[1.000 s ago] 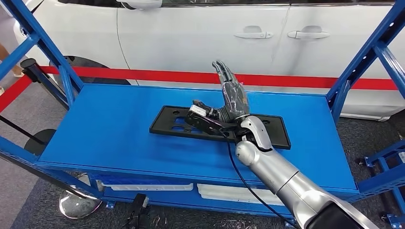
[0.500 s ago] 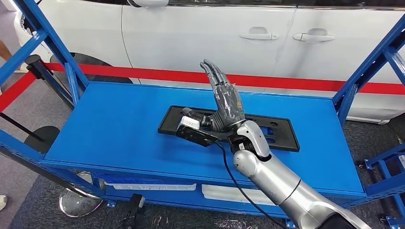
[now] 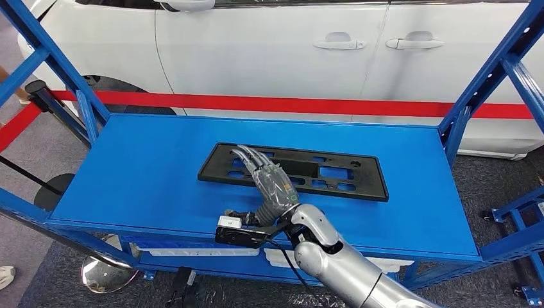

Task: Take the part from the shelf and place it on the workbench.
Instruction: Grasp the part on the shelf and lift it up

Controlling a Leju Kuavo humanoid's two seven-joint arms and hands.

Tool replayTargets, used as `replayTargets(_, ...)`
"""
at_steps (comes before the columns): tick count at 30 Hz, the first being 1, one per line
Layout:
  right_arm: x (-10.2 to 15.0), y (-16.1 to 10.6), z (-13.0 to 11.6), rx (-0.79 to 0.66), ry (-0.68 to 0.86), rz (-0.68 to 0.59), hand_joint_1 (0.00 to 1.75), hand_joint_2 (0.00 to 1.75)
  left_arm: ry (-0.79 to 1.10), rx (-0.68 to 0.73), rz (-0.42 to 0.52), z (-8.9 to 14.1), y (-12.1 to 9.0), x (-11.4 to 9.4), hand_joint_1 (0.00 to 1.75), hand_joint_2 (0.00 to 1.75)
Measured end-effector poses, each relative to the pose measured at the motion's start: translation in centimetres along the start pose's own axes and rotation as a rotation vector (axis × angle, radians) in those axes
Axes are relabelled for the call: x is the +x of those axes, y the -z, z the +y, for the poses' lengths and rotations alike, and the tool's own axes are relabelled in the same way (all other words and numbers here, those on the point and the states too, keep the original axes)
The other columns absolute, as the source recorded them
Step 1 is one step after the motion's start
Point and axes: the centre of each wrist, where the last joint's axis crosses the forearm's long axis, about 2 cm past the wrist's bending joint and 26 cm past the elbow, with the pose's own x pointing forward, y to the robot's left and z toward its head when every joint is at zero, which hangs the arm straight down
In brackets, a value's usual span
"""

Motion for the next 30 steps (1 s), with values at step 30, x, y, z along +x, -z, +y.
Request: replayTargets(30, -5.0, 0.3, 0.1, 0.114, -0.462, 0.301, 0.00, 1.75, 0.017, -0.027, 0.006, 0.1, 0.3, 0.7, 0.00, 0.00)
